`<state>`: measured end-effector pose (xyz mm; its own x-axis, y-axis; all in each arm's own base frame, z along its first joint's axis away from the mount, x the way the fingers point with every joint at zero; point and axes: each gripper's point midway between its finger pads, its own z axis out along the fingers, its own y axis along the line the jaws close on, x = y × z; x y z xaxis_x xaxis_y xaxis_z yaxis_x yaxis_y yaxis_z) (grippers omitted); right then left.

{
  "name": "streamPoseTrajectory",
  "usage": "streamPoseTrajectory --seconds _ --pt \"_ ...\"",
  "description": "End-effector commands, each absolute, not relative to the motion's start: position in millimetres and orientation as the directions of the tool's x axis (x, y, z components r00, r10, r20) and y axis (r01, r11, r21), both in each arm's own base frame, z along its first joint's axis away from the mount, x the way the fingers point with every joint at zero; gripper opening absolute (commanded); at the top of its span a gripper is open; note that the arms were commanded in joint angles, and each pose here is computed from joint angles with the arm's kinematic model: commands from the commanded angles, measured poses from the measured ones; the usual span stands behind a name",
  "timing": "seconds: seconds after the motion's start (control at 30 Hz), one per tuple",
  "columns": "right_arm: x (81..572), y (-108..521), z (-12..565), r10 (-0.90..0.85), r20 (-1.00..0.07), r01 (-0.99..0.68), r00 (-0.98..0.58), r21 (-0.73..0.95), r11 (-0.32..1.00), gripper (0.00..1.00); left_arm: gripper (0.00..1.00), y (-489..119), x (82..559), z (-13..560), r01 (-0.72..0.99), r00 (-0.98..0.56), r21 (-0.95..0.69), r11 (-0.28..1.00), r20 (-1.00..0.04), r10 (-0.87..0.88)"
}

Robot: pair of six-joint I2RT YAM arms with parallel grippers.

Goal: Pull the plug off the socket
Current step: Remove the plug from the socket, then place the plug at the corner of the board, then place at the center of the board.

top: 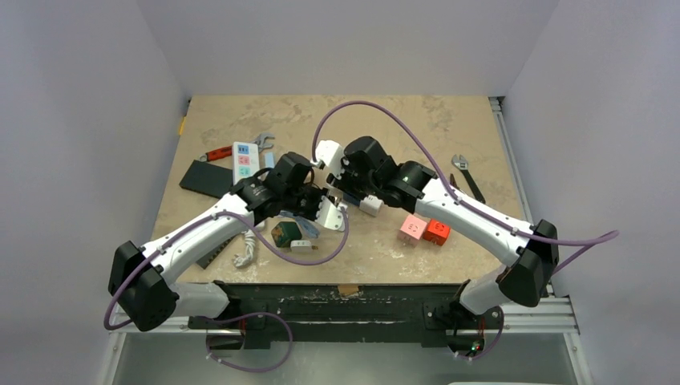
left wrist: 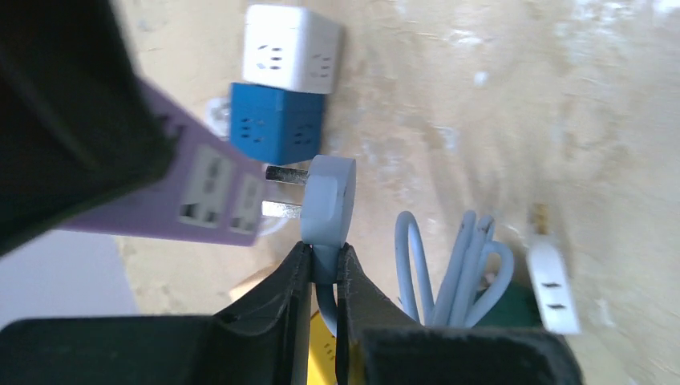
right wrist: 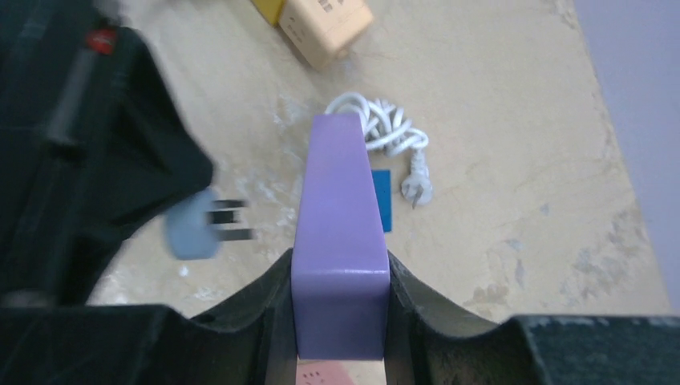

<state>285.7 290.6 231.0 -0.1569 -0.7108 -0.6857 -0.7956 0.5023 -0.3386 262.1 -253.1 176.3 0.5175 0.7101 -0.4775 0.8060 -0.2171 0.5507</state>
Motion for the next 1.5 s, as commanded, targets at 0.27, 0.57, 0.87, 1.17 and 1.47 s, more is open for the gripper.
streamPoseTrajectory --seconds 0.27,0.57,0.87,1.17,1.47 --pt "352.3 282.2 284.7 -0.691 -0.722 -0.507 0.032 -0.607 0.611 0.00 0.02 -261.0 213.4 179.1 0.744 0.658 0.524 -0.414 -0.472 0.587" --pt "427.4 203.9 275.3 -0.540 -0.820 -0.149 -0.188 -0.520 0.841 0.00 0.02 -266.2 243.0 192.9 0.767 0.605 0.547 -0.336 -0.441 0.663" --pt "449.2 108.2 197.8 -0.083 -0.861 0.149 -0.502 -0.181 0.972 0.00 0.09 -284.7 293.7 224.7 0.846 0.412 0.520 -0.117 -0.498 0.763" --pt "428.3 81.6 103.1 0.198 -0.707 0.261 -0.679 0.020 0.965 0.00 0.17 -288.9 274.4 180.5 0.941 0.263 0.324 -0.100 -0.511 0.818" --pt "429.5 61.2 80.7 0.355 -0.644 0.357 -0.678 0.134 0.925 0.18 0.19 -258.8 259.1 116.9 0.977 0.173 0.185 -0.110 -0.369 0.913"
